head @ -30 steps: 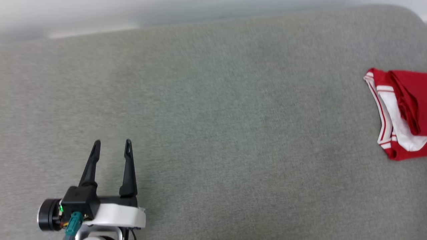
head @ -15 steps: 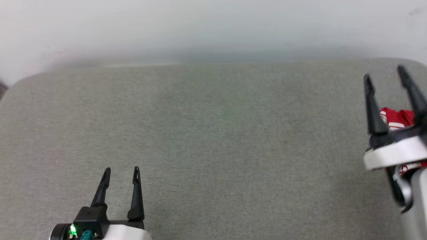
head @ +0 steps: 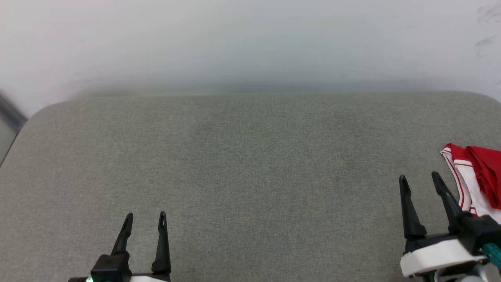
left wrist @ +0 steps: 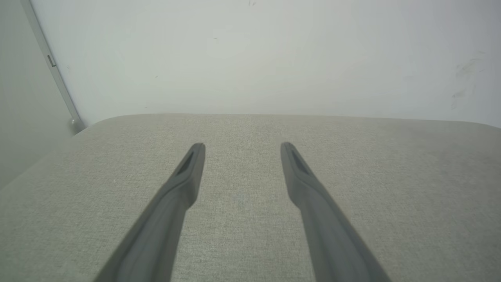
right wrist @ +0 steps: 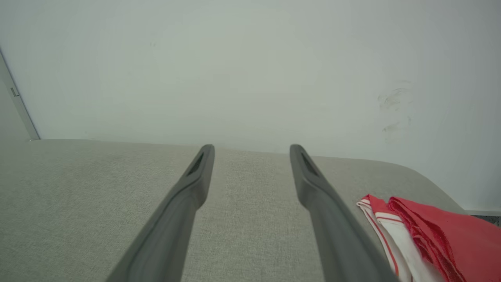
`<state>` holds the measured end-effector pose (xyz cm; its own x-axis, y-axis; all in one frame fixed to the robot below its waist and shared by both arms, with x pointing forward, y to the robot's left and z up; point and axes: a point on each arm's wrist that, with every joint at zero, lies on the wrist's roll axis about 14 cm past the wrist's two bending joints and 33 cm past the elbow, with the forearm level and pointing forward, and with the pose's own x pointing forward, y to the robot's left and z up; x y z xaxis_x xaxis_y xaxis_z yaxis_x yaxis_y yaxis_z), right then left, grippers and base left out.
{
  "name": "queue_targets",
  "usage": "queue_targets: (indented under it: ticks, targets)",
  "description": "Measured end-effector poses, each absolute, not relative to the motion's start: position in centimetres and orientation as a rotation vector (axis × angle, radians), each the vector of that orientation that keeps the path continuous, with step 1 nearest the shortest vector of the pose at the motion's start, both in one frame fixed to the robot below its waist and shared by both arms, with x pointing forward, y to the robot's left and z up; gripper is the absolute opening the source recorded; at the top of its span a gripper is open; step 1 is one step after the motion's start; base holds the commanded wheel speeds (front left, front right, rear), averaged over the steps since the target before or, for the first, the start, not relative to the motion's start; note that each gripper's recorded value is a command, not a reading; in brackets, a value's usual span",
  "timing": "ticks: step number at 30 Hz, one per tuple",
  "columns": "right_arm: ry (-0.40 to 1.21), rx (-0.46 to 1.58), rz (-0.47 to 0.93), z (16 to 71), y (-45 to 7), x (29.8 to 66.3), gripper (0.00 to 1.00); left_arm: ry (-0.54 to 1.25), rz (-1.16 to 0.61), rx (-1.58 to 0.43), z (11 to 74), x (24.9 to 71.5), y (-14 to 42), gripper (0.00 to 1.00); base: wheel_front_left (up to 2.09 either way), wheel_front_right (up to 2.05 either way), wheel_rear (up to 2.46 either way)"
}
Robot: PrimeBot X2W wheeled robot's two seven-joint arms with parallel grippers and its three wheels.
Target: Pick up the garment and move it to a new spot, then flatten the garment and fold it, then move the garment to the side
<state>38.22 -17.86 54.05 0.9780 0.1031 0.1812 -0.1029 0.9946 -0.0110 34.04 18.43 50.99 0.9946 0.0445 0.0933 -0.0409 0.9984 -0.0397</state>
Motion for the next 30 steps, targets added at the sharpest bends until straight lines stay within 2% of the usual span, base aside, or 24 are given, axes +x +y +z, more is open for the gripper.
queue_targets:
  ticks: [12,30]
  targets:
    - [-0.187,0.040,0.056,53.9,-18.6,34.7,1.00,-0.088,0.035,-0.054,50.8,33.0,18.2,1.00,0.00,0.00,0.00]
    - [-0.177,0.086,0.043,53.5,-18.9,33.0,1.00,-0.090,0.030,-0.039,50.8,32.7,18.4,1.00,0.00,0.00,0.00]
